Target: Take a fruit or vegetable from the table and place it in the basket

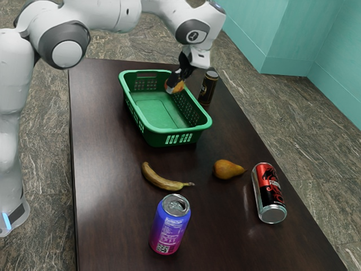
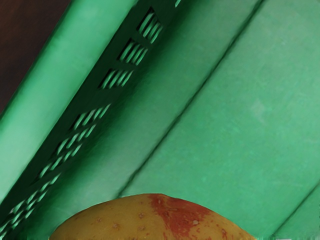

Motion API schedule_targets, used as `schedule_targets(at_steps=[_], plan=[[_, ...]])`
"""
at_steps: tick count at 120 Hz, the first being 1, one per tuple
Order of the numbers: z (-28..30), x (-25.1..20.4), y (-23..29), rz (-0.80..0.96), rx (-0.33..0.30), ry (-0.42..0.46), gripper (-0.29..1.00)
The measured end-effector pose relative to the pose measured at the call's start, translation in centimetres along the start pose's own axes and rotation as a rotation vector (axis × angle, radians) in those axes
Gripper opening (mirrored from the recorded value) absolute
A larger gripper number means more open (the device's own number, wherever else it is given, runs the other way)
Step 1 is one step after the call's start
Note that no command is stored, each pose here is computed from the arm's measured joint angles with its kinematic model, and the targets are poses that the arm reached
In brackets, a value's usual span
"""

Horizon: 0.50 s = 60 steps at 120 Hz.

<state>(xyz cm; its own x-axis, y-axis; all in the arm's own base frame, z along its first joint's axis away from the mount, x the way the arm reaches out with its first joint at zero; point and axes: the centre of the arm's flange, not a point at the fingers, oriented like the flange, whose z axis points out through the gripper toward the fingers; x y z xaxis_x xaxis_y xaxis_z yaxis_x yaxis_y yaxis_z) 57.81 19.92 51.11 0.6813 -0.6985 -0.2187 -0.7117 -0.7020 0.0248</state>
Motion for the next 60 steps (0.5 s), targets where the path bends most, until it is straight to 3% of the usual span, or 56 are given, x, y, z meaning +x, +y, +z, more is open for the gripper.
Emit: schedule_targets(at_steps=[22, 35, 60], plan=[[1.2, -0.3, 0.9, 0.011, -0.030, -0.004, 0.44], [1.3, 0.0, 1.1, 0.023, -0.033, -0.011, 0.59], [1.3, 0.0, 1.2, 0.030, -0.039, -0.015, 0.67]])
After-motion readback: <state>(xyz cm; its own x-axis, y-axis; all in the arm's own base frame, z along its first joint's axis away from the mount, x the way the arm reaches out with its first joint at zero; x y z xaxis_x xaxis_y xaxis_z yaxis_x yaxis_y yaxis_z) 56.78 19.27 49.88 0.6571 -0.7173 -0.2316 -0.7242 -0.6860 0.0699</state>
